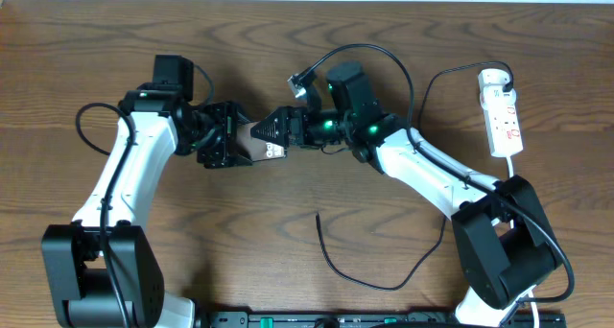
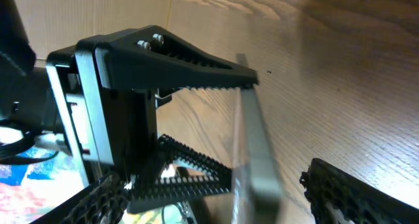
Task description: Plug charger to phone and switch on socket
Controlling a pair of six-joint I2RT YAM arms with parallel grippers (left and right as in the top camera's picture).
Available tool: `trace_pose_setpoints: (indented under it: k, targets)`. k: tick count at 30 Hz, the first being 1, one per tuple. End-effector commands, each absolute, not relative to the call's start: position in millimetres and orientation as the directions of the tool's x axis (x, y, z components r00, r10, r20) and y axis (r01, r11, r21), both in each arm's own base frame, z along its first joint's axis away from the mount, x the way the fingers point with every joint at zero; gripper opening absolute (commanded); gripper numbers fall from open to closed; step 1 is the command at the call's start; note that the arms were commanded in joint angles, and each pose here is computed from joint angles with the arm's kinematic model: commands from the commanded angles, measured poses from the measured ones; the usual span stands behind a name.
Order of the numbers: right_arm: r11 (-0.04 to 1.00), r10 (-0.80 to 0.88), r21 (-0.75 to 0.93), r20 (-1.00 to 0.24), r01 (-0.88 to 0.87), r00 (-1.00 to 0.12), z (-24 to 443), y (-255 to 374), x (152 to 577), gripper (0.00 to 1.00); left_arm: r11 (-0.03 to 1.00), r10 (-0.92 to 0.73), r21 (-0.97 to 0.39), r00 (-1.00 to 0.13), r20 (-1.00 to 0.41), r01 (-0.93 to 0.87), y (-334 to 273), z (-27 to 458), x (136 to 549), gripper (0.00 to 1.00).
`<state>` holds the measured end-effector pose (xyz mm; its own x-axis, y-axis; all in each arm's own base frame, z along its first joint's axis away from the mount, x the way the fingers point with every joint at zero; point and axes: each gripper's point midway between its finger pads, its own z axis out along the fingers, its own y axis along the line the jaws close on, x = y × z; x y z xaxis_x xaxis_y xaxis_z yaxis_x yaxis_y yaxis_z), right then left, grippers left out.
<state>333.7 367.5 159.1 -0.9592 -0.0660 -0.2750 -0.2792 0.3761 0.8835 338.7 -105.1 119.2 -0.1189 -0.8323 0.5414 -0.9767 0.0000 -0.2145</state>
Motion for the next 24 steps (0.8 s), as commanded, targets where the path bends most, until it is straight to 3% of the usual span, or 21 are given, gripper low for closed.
trace_pose_setpoints:
  k: [1, 10, 24]
  targets:
    - [0.381, -0.066, 0.881, -0.277, -0.280, -0.959, 160, 375, 333, 0.84, -0.018, -0.805, -0.237, -0.127, 0.579, -0.971, -120, 137, 343, 0.07]
    - [0.380, -0.069, 0.881, -0.276, -0.281, -0.959, 159, 376, 332, 0.68, -0.023, -0.770, -0.274, -0.158, 0.619, -0.962, -134, 146, 351, 0.07]
    - [0.398, -0.068, 0.878, -0.259, -0.264, -0.964, 155, 374, 331, 0.58, -0.016, -0.769, -0.288, -0.172, 0.615, -0.958, -135, 147, 353, 0.07]
